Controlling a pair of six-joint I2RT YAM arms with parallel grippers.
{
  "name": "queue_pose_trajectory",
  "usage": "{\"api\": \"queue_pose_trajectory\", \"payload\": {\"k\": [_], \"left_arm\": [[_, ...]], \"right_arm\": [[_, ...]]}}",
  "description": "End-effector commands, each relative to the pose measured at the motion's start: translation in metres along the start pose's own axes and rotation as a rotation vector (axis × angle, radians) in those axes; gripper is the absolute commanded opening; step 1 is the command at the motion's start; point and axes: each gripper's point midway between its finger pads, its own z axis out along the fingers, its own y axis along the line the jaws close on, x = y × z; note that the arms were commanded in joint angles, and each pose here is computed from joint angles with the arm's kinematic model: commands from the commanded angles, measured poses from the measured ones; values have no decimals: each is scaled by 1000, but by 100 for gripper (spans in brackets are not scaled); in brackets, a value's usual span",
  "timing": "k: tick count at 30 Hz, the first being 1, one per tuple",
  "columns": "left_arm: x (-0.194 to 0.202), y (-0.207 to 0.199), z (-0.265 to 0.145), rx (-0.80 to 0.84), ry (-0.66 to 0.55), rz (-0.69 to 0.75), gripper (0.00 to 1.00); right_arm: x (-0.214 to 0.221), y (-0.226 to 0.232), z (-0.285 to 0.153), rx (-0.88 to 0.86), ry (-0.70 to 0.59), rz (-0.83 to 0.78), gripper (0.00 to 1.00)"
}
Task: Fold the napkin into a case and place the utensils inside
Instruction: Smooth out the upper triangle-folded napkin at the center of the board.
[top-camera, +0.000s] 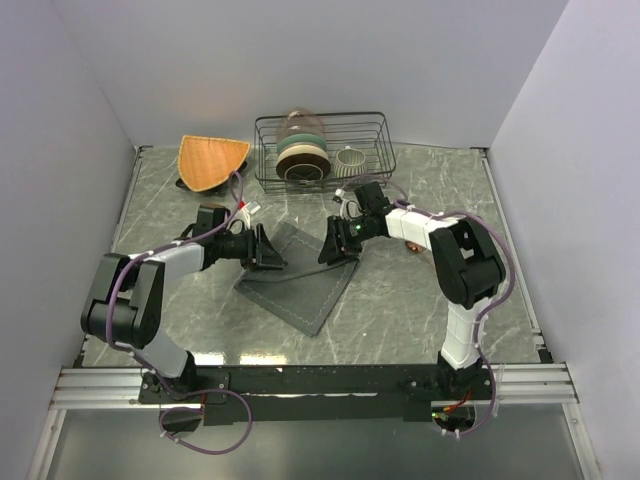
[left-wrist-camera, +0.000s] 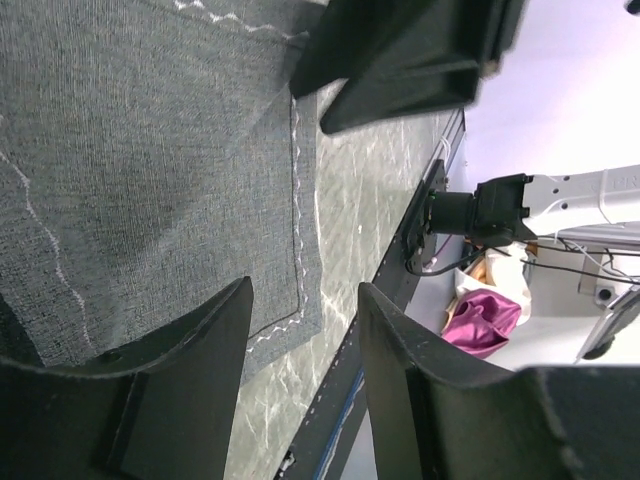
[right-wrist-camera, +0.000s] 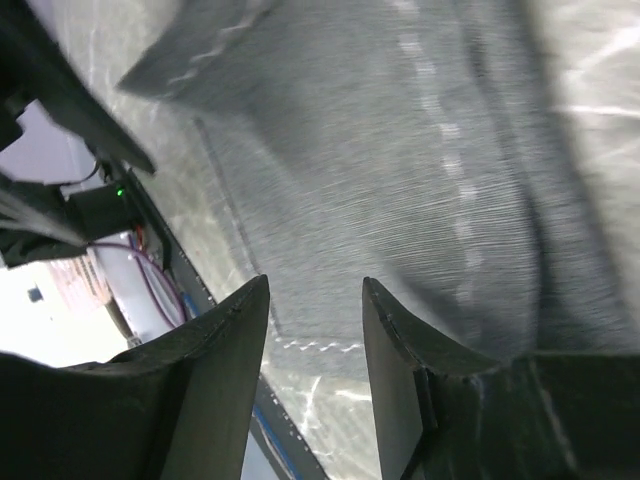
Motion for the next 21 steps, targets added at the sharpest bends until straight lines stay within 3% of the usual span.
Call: {"api": "queue_pose_trajectory", "payload": {"k": [1,5,9,16,21], "left_arm": [[-12,-21,-4,66,-3,38,53],[-3,-29,-13,44,9,82,53],[14,-7,-12,-31,50,5,52],[8,49,-21,-140,-39,-205,52],[19,77,-21,-165,-34,-322,52]], "right_arm": [[-16,-7,2,-8,-39,14,49],[-10,-22,10,24,-15,38,49],[-12,-30,18,32,-8,52,47],[-3,-39,21,51,18,72,47],[0,-47,24,62,30,97,46]]}}
